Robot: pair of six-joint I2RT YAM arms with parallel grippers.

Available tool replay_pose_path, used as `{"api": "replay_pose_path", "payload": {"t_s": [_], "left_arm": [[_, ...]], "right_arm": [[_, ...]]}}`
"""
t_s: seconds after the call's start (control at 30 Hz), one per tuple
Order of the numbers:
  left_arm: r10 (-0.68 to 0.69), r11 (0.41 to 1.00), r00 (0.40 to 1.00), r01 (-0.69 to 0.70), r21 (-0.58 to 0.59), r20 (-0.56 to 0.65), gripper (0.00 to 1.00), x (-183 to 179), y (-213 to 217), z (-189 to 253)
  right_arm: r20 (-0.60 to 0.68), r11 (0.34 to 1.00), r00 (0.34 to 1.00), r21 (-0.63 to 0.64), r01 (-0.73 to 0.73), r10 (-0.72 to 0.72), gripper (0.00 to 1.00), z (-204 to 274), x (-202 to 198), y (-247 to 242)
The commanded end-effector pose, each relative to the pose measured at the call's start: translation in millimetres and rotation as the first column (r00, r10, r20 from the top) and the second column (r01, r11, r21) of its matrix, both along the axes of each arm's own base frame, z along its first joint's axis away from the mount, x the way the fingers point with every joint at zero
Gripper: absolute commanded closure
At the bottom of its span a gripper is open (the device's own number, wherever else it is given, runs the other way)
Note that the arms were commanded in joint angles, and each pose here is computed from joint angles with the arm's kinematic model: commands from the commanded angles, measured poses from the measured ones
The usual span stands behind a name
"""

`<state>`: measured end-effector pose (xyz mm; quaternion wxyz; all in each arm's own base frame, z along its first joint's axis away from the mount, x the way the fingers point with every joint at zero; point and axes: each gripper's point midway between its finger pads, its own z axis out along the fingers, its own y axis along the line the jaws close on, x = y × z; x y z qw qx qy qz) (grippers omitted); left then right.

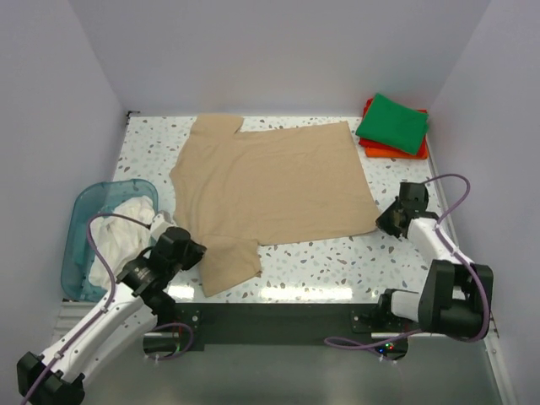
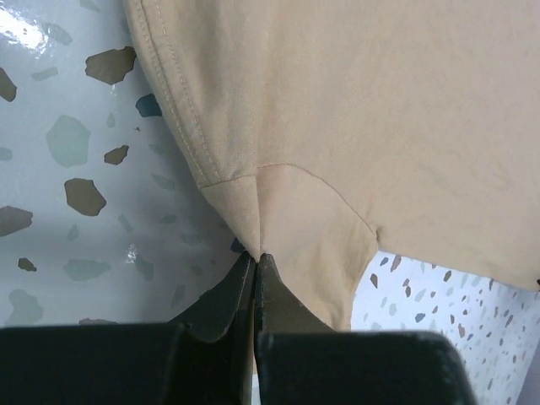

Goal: Fold and stack the t-shirts
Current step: Fold the tshirt

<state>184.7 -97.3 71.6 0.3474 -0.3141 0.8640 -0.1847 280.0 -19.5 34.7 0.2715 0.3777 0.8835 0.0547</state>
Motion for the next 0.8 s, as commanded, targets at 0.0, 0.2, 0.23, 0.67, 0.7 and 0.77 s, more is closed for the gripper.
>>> {"api": "replay_pose_path", "payload": {"t_s": [0.0, 0.2, 0.23, 0.67, 0.7, 0.77], "left_arm": [[0.006, 0.999, 1.000, -0.005, -0.050, 0.024, 1.00, -4, -2, 15], [0.021, 0.998, 0.997, -0.016, -0.055, 0.079, 1.00, 1, 0, 29], [0.023, 0.999, 0.995, -0.018, -0.051, 0.096, 1.00, 6, 0, 35], [0.045, 0.996, 0.990, -0.053, 0.065, 0.131, 1.00, 110, -6, 83], [0.068, 0.995, 0.987, -0.078, 0.062, 0.145, 1.00, 121, 3, 86], [0.069, 0.994, 0.989, -0.080, 0.073, 0.132, 1.00, 136, 5, 85]], "right_arm": [[0.008, 0.999, 1.000, -0.049, 0.002, -0.001, 1.00, 15, -13, -8], [0.050, 0.999, 0.999, -0.050, -0.017, 0.020, 1.00, 34, -10, -7], [0.049, 0.999, 0.998, -0.036, -0.031, 0.033, 1.00, 34, -9, -4], [0.063, 0.994, 0.994, 0.055, -0.094, 0.090, 1.00, 54, 73, 4], [0.064, 0.994, 0.994, 0.061, -0.092, 0.089, 1.00, 55, 78, 4], [0.078, 0.993, 0.993, 0.065, -0.095, 0.089, 1.00, 61, 93, 3]]}}
